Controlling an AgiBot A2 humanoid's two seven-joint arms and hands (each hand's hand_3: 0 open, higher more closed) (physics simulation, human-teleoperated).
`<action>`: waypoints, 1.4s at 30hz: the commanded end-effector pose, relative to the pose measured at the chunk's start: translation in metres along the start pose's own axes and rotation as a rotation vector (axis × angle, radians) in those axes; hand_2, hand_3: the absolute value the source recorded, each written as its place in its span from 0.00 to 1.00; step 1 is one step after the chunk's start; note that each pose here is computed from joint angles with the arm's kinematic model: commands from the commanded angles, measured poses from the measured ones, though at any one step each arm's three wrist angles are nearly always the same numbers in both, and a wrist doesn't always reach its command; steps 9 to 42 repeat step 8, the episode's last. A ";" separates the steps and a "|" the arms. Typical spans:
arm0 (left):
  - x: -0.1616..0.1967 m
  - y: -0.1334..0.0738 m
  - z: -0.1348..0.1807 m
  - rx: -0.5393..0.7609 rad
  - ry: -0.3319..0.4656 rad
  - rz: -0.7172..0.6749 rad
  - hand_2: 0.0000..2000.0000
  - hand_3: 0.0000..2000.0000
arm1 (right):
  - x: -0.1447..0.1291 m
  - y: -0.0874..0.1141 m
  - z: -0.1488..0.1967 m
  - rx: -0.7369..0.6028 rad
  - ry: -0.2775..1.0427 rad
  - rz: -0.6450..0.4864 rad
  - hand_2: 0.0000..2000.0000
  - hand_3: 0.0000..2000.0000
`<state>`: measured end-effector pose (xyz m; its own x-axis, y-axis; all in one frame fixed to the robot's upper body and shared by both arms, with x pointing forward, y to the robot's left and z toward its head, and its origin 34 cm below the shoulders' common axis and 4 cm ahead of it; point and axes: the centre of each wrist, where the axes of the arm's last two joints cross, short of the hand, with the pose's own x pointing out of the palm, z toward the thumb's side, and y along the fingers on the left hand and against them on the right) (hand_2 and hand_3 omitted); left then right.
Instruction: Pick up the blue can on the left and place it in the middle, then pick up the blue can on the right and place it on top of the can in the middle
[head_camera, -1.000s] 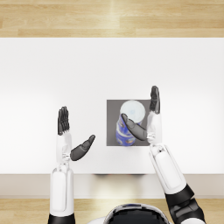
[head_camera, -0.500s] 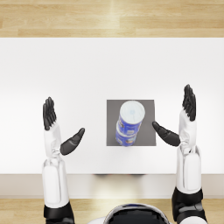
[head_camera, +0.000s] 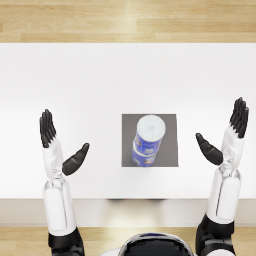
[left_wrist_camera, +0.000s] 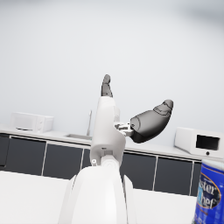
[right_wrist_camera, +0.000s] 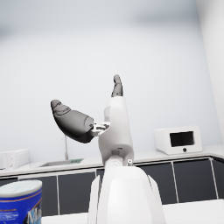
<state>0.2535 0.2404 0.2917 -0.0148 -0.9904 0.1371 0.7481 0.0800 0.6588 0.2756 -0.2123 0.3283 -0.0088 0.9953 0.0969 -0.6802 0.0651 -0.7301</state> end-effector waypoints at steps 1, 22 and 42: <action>0.000 0.000 0.000 0.000 0.000 0.000 0.00 0.00 | 0.000 0.000 0.000 0.000 0.000 0.000 0.00 0.00; 0.000 0.000 0.000 -0.001 0.000 0.001 0.00 0.00 | 0.000 0.000 0.000 0.001 0.000 -0.002 0.00 0.00; 0.000 0.000 0.000 -0.001 0.000 0.001 0.00 0.00 | 0.000 0.000 0.000 0.001 0.000 -0.002 0.00 0.00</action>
